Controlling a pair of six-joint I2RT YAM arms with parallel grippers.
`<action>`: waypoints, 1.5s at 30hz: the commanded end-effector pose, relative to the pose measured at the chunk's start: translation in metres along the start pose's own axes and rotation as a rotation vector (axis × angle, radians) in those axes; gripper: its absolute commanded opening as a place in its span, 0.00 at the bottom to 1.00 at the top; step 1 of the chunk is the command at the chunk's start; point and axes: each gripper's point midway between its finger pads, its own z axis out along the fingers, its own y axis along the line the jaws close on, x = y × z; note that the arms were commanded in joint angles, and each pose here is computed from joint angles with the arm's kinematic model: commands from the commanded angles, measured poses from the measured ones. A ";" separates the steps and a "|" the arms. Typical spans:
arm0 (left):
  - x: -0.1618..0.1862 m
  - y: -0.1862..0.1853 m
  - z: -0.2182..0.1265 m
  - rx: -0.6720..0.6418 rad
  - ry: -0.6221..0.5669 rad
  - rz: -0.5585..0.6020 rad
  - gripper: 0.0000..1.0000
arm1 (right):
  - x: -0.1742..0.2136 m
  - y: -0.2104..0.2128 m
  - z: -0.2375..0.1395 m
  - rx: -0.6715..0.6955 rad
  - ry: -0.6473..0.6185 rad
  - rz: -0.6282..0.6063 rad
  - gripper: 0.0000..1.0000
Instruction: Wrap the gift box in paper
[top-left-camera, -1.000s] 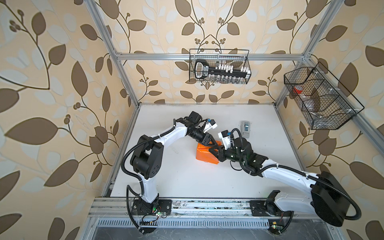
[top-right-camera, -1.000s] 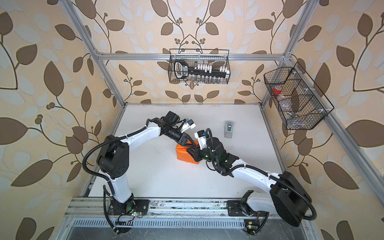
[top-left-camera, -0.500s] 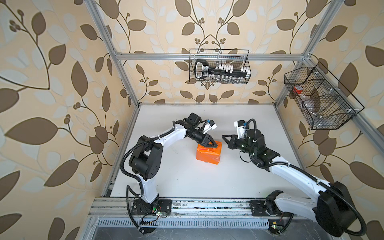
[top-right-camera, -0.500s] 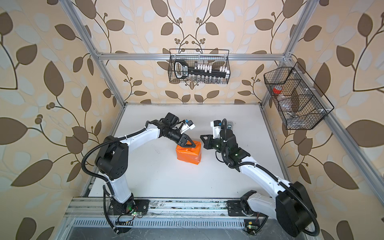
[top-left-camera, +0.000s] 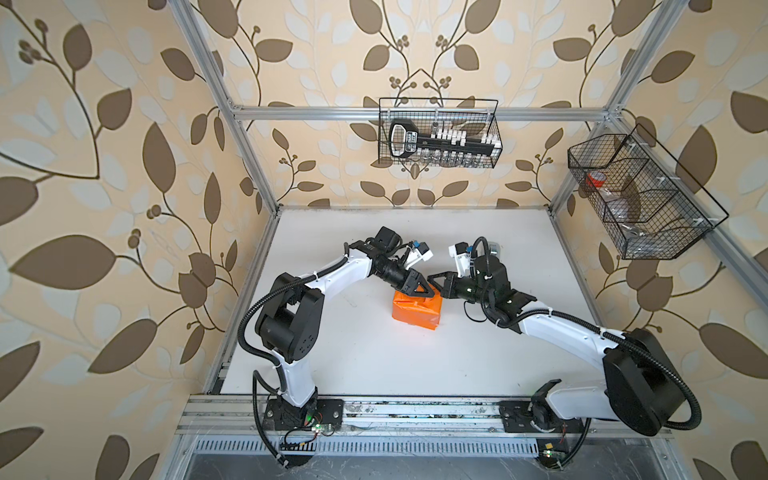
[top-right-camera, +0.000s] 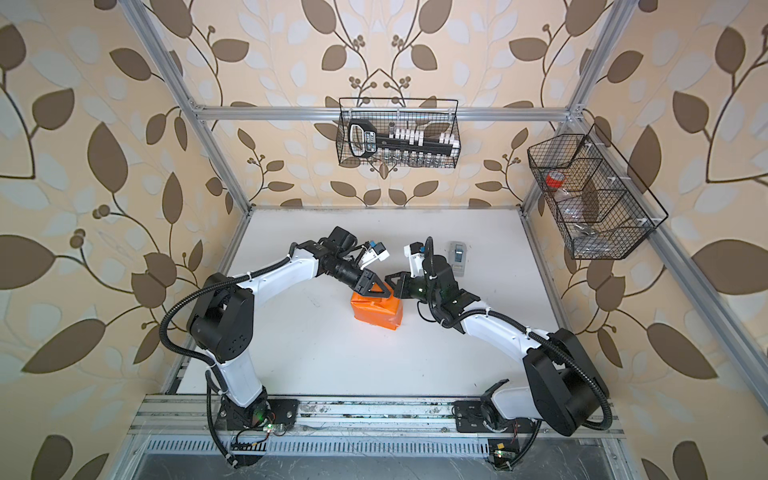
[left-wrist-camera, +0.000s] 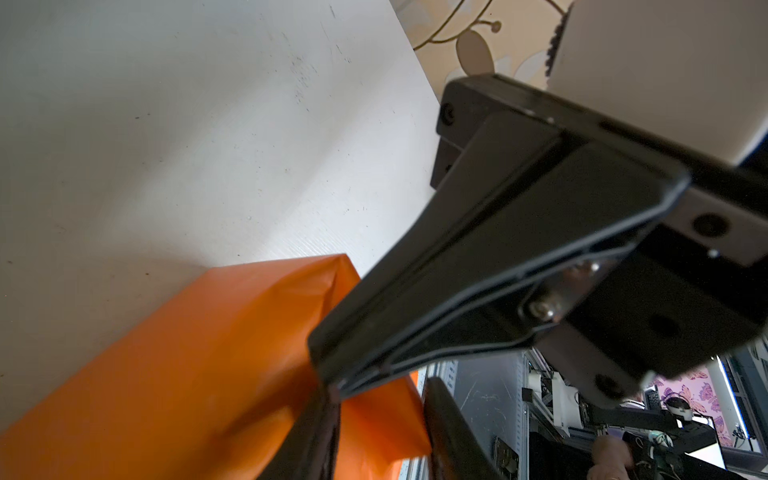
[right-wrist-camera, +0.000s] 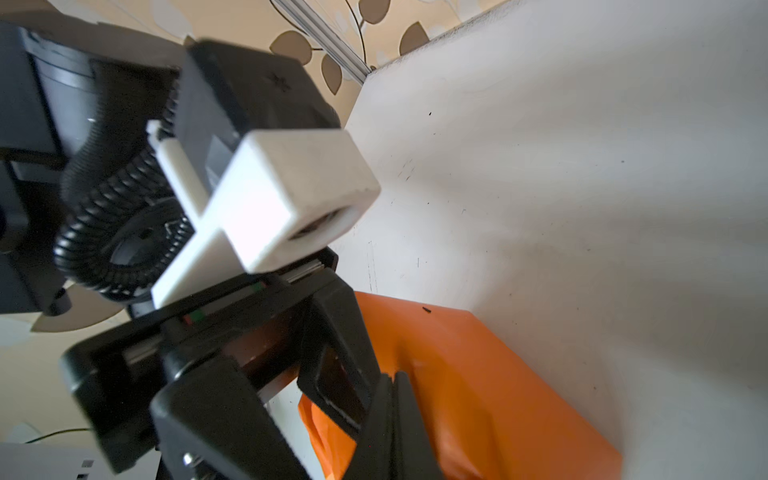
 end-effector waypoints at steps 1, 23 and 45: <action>0.003 -0.018 -0.005 0.018 0.003 0.006 0.37 | 0.005 0.006 0.001 -0.027 0.014 0.016 0.00; -0.021 -0.002 -0.024 -0.111 -0.033 -0.104 0.41 | 0.041 -0.021 -0.015 0.043 0.067 0.004 0.00; 0.037 0.032 -0.028 -0.312 0.013 -0.400 0.39 | 0.013 -0.025 -0.025 0.080 0.008 -0.011 0.04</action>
